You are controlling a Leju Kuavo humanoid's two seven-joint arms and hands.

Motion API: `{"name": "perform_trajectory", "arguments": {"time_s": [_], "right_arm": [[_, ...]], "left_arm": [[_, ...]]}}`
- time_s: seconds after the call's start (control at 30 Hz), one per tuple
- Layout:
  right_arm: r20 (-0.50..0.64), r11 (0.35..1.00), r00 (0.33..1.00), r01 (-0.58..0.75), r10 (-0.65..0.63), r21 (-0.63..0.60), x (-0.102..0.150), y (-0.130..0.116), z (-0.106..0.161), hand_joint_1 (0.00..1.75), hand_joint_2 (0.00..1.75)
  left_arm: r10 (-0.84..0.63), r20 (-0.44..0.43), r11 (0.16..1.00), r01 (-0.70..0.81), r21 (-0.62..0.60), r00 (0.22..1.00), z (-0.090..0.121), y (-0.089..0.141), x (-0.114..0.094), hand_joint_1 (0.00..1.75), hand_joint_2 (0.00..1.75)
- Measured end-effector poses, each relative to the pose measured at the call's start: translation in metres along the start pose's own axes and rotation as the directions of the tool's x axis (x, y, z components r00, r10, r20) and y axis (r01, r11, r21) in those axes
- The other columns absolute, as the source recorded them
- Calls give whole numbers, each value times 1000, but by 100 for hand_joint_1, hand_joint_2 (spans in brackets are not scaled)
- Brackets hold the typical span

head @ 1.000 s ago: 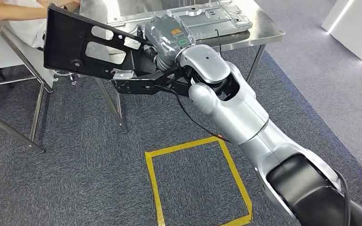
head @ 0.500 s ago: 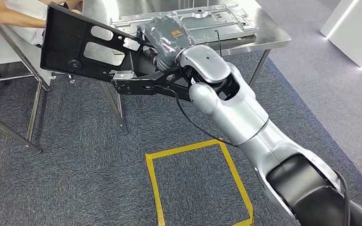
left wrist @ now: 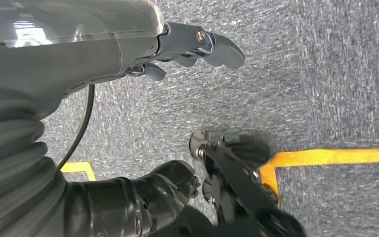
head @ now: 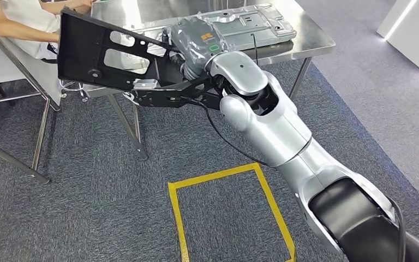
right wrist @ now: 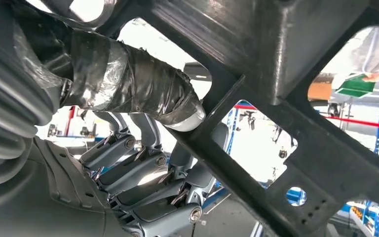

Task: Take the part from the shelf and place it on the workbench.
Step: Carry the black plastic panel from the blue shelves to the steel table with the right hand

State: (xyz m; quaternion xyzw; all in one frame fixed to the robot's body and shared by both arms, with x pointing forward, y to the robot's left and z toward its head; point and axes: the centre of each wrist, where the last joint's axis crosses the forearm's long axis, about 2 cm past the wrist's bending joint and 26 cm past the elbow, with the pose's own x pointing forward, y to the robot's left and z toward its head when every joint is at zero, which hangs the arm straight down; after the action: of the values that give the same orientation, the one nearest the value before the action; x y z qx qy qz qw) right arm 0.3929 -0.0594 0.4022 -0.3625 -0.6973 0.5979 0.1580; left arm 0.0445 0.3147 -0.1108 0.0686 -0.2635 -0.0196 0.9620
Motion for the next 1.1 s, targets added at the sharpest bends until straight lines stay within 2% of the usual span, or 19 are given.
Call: {"name": "perform_trajectory", "arguments": {"time_s": [1.1], "right_arm": [[-12,1000,1000,9,-9,18,0,6,-1,175,175]], "left_arm": [[1,-12,1000,-1,1,1000,0,0,-1,0,175]]}}
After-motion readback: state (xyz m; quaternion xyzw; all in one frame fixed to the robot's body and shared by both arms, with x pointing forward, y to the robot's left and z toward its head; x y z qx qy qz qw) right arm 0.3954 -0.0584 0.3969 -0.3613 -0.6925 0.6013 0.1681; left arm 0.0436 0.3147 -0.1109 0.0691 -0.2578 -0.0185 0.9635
